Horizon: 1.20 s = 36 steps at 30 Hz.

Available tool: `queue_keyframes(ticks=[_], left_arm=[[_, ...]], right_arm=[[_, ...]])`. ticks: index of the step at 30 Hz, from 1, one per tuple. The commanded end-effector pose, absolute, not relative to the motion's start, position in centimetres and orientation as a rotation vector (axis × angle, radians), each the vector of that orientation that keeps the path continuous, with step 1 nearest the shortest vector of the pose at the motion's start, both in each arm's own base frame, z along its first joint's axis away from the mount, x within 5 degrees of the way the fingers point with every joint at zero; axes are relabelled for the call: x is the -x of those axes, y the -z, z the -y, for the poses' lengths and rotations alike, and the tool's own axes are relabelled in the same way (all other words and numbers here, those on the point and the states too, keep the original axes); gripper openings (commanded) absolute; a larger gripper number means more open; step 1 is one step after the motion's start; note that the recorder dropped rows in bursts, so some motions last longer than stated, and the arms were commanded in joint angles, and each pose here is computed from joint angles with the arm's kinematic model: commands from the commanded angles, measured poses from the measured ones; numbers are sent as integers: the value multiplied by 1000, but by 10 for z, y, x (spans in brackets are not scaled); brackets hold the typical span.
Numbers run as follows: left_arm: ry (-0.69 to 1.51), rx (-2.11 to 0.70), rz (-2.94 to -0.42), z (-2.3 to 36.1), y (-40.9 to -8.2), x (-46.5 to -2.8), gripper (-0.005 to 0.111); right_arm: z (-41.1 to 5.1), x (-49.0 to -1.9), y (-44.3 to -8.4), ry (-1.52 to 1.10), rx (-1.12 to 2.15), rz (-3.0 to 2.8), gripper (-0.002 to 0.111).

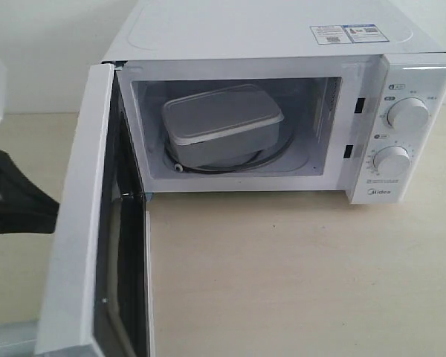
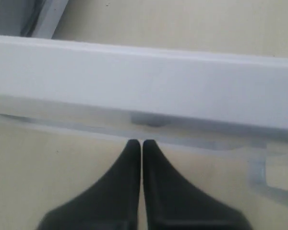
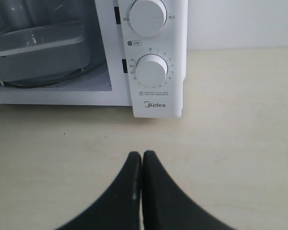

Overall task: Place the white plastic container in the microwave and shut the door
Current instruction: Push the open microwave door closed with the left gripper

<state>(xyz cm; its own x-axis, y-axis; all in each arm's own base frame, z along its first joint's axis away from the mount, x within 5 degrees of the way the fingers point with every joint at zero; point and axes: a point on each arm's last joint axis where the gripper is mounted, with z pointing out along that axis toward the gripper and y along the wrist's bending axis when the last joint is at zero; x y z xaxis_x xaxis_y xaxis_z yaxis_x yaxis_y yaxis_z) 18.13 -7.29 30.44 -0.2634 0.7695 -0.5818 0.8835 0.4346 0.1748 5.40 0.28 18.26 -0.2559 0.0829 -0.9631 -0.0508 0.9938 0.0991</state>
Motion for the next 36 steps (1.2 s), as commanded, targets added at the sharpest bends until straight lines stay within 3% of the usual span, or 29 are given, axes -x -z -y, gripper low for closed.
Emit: queue_keyframes(ticks=[1,15,36], left_arm=[[298,-1390,-2044,92,-290,-200,4],[237,-1280,-1782,146,-266,-254,4],[335,-1048,-1702,171,-296,-302,4]], right_arm=[[-2,-54,-183,-120,-28,-1817,0],[-2,-54,-183,-120,-28,-1817,0],[-2,-54,-183,-122,-30,-1817,0]])
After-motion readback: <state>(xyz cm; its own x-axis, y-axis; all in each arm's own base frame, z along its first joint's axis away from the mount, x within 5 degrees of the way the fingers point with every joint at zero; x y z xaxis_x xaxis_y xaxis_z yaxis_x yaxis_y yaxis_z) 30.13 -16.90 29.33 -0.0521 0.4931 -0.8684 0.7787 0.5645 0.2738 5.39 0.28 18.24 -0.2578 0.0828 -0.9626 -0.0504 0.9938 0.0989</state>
